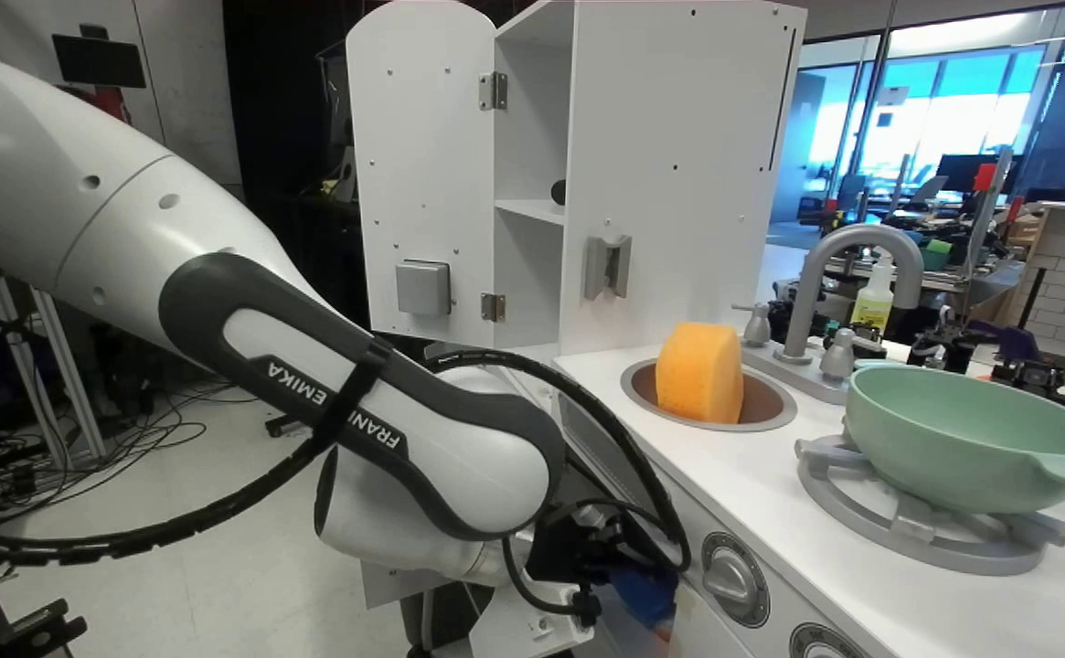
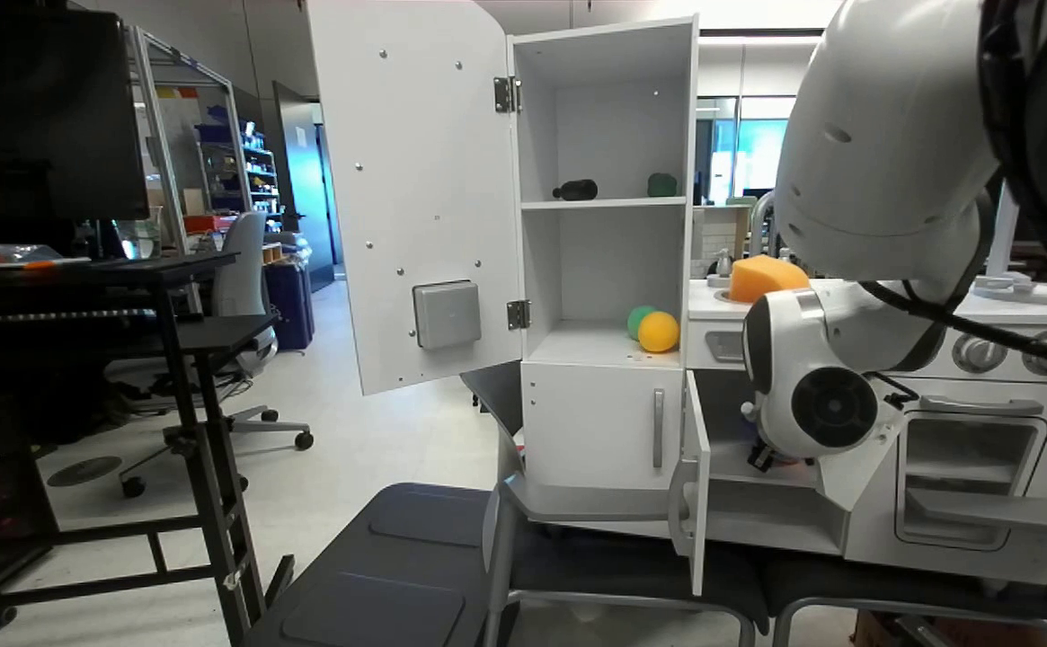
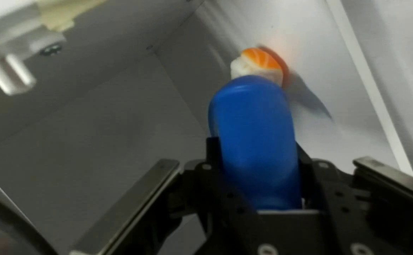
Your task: Put the bottle and the toy into the bottom drawer and close the drawer.
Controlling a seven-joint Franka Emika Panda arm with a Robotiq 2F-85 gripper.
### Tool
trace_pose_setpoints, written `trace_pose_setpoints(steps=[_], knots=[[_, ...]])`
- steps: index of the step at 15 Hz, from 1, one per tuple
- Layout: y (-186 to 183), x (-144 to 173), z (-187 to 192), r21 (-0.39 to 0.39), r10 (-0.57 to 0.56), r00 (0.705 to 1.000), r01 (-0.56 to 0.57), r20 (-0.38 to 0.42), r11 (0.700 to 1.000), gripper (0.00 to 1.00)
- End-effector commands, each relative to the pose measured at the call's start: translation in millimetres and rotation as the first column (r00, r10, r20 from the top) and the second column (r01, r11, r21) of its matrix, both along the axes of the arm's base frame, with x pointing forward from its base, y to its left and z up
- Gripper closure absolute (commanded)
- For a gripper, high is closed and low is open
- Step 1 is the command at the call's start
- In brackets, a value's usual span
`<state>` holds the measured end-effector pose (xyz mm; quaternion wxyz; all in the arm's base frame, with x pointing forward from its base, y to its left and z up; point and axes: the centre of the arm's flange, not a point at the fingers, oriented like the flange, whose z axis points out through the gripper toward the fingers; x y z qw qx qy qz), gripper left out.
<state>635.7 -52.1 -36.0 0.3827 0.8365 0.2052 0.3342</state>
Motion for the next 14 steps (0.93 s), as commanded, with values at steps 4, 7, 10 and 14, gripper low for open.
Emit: trace_pose_setpoints(steps=[4,7,10,14], knots=[[0.6,27.7,-20.0,0.005,0.014,0.999,-0.014,0.045,1.000,0.79],[2.3,32.4,-19.9,0.006,0.022,0.998,-0.023,0.051,1.000,0.79],[1.1,36.1,-18.5,0.006,0.024,0.998,-0.024,0.054,1.000,0.79],[-0.2,39.0,-16.6,0.015,0.013,0.998,-0.013,0.054,1.000,0.15]])
